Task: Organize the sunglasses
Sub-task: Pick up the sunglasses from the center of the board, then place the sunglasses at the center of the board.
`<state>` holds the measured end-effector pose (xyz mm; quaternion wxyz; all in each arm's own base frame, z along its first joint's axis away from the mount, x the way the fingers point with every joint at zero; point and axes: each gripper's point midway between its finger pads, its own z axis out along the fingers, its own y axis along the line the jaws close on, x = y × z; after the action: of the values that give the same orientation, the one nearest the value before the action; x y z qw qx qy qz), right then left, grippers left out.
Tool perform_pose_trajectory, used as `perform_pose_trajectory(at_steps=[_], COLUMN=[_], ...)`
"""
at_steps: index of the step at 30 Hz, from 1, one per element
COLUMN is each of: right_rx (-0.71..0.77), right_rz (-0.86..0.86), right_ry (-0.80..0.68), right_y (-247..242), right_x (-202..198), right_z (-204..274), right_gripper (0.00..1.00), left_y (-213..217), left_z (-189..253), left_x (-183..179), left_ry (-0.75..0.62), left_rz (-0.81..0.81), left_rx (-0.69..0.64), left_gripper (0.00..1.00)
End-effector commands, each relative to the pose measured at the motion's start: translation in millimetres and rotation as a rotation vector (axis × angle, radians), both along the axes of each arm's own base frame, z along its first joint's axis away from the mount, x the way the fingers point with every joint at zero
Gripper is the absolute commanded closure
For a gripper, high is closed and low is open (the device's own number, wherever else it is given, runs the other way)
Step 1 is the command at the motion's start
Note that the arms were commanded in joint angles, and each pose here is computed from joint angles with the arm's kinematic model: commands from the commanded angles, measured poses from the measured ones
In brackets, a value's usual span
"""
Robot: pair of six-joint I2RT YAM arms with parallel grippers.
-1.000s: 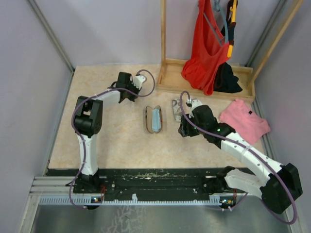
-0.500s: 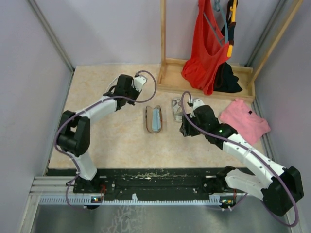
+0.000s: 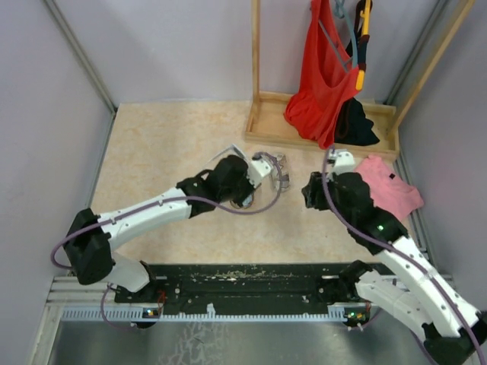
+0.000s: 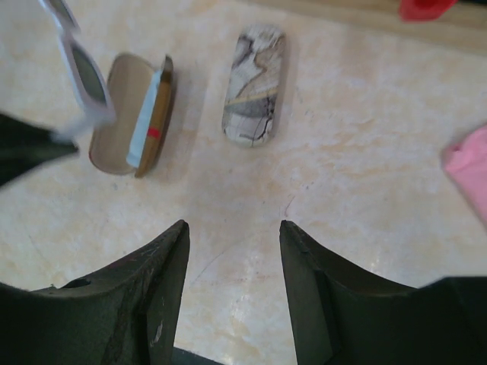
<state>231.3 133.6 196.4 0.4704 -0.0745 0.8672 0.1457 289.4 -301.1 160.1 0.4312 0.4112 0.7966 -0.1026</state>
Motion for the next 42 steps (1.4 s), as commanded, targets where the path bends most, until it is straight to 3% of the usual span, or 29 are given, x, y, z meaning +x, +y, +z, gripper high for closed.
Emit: perform_pose_trajectory(at_steps=[1, 4, 10, 15, 20, 29, 36, 42], right_rx=[0.13, 0.17, 0.238, 0.302, 0.31, 0.279, 0.233, 0.207], right_rz=[-0.187, -0.247, -0.2, -0.128, -0.076, -0.102, -0.207, -0.288], right_ry=[-0.316, -0.429, -0.555, -0.63, -0.559, -0.462, -0.352, -0.302], right_y=[-44.4, -69.0, -82.1, -80.5, -68.6, -65.3, -74.0, -82.8], right_x=[-6.0, -21.7, -51.7, -71.2, -73.7, -65.6, -55.4, -50.2], right_z=[107.8, 150.7, 200.0, 213.7, 192.5, 161.8, 132.6, 121.2], right_gripper=[0.49, 0.49, 0.49, 0.49, 0.49, 0.49, 0.49, 0.49], left_y=[-47.2, -79.9, -132.5, -172.5, -190.7, -198.9, -185.3, -175.7], left_z=[14.6, 12.1, -12.9, -50.3, -86.7, -118.6, -133.4, -106.1], left_x=[-64.7, -102.7, -156.5, -165.9, -171.2, -164.9, -149.6, -142.4], left_ry=[0.01, 0.013, 0.023, 0.053, 0.1, 0.092, 0.128, 0.095], left_rz=[-0.208, -0.366, -0.657, -0.792, -0.866, -0.893, -0.81, -0.747], left_rx=[-0.043, -0.069, -0.056, 0.019, 0.104, 0.18, 0.192, 0.118], left_gripper=[0.99, 0.99, 0.99, 0.99, 0.99, 0.92, 0.67, 0.57])
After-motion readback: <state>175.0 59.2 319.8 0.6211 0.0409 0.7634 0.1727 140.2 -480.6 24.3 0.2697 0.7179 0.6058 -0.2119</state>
